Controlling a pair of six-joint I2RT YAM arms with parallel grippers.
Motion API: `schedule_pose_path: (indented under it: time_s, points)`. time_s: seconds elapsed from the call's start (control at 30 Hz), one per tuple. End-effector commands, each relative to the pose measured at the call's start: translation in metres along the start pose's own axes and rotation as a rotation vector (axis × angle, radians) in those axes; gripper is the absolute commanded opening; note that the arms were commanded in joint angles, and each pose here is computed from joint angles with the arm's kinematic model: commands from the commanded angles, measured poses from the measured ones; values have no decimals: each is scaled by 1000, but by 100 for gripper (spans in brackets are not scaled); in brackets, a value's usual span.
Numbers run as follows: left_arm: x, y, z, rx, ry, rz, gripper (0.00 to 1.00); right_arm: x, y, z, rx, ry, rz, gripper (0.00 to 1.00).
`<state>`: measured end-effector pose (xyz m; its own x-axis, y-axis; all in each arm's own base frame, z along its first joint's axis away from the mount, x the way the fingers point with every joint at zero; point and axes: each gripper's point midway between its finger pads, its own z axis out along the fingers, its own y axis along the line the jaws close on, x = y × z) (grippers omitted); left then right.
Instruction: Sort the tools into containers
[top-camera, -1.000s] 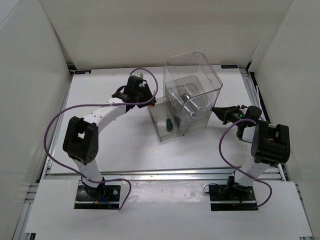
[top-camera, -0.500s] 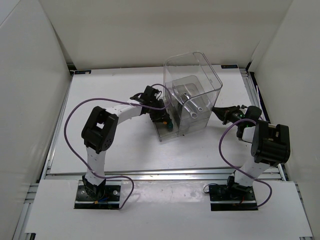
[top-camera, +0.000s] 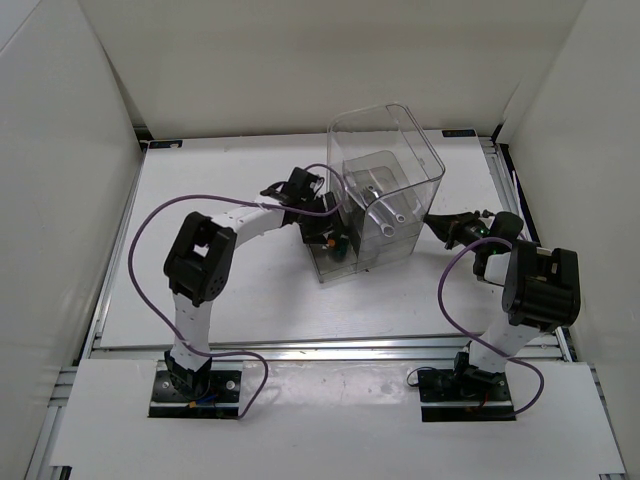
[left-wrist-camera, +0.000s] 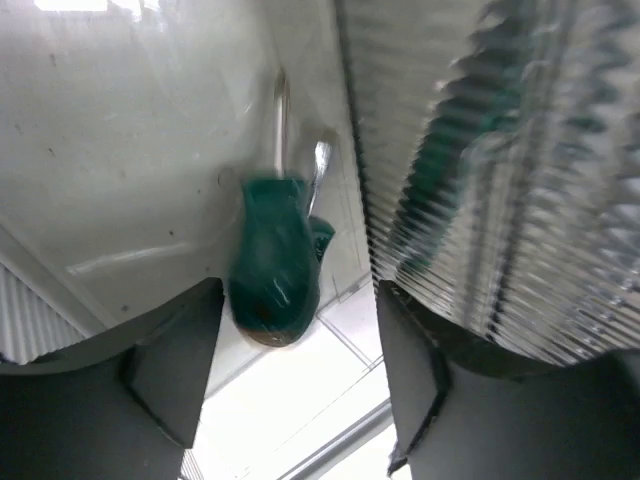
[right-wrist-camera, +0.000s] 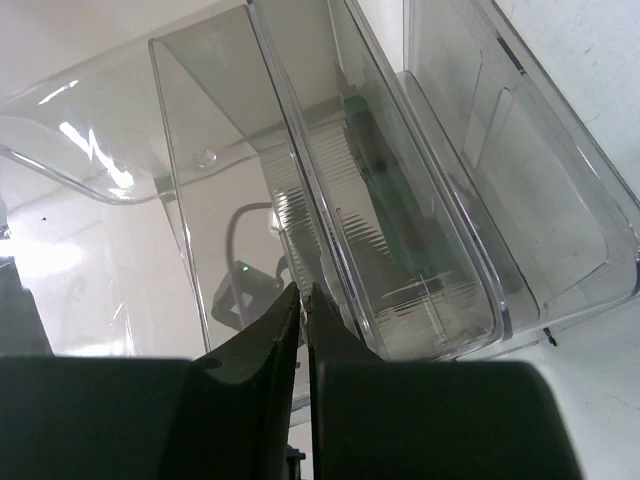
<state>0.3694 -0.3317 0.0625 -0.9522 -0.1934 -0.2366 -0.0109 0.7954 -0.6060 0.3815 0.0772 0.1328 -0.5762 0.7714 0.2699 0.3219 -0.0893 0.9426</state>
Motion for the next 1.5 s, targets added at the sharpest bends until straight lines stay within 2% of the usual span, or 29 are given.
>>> schedule_pose_path:
  time_s: [0.0, 0.07, 0.13, 0.27, 0.4, 0.47, 0.57, 0.67, 0.77, 0.8, 0.97, 1.07, 1.23, 1.47]
  points:
    - [-41, -44, -31, 128, -114, 47, 84, 4, 6, 1, -24, 35, -37, 10]
    - [-54, -47, -40, 144, -146, 54, 99, 3, 7, 1, -25, 35, -35, 10]
    - [-67, -51, -52, 153, -178, 54, 99, 2, 7, 2, -23, 33, -33, 10]
    - [-106, -52, -99, 159, -347, 42, 98, 0, 11, 3, -30, 33, -39, 10]
    - [-130, -28, -141, 97, -505, -21, 96, 0, 9, 4, -27, 36, -33, 10]
    - [-133, 5, -145, 33, -534, -88, 92, -1, 8, 5, -26, 35, -32, 10]
    - [-117, 40, -135, -8, -470, -198, 84, -2, 10, 6, -29, 36, -32, 10]
    - [-92, 64, -114, -38, -367, -264, 70, -3, 12, 7, -34, 37, -31, 9]
    - [-70, 79, -96, -55, -286, -337, 45, -5, 15, 8, -44, 37, -38, 8]
    - [-63, 83, -88, -56, -255, -353, 41, -5, 14, 9, -44, 39, -41, 8]
    - [-44, 84, -62, -46, -133, -395, 29, -5, 14, 9, -44, 40, -41, 6]
    - [-31, 85, -45, -37, -61, -444, 17, -5, 11, 8, -33, 41, -35, 4]
    - [-17, 77, -22, -24, 13, -472, 16, -5, 7, 8, -25, 41, -33, 2]
    - [-21, 57, -4, -4, 34, -444, 16, -3, -8, 9, 30, 51, -11, 0]
